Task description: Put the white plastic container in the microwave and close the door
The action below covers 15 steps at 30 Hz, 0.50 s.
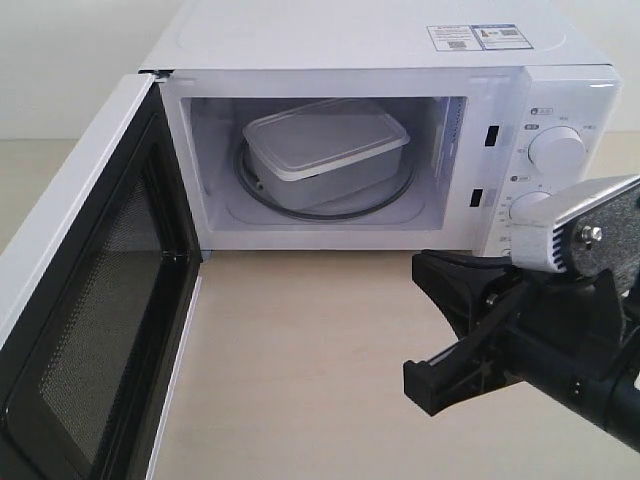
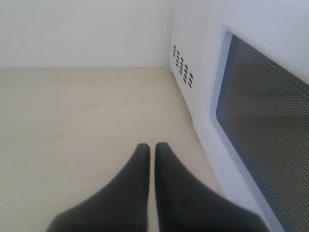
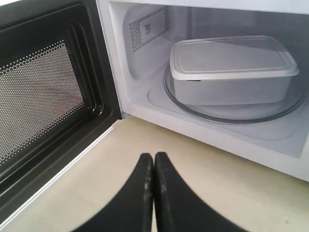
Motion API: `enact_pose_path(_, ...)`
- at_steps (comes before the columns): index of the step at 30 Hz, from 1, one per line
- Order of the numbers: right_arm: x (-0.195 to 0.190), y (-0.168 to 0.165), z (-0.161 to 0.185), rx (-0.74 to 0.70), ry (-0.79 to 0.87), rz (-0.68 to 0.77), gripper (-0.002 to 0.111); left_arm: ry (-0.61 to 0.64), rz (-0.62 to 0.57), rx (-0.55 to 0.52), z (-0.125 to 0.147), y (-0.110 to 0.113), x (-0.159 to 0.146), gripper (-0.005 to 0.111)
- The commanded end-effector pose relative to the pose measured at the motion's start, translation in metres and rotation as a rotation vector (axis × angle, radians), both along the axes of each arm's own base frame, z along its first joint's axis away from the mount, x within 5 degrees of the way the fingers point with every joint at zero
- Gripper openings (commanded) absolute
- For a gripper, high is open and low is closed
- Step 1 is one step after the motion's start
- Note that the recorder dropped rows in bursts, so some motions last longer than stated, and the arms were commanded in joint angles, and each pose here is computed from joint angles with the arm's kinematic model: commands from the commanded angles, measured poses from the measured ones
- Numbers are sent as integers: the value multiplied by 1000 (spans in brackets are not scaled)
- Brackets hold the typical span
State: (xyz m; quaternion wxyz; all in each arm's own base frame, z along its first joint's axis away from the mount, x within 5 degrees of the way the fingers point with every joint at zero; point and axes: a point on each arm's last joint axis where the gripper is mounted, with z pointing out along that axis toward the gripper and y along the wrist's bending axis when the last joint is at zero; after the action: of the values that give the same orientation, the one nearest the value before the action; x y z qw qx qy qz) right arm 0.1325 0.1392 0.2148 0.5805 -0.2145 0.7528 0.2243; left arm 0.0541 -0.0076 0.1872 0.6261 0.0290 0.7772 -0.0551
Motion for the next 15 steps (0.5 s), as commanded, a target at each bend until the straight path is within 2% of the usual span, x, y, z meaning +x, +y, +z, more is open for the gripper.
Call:
enact_pose_path(1,-1,0,0,-7,-8,9,0,-21,2,-8,1,0,0,4)
enact_pose_path(9,-1,0,0,-7,-8,9,0,-447,36,-49,40,3,0,4)
enact_pose_path(15,-2,0,-1,-14,4,15,0,-385,33,-68,36,3,1,4)
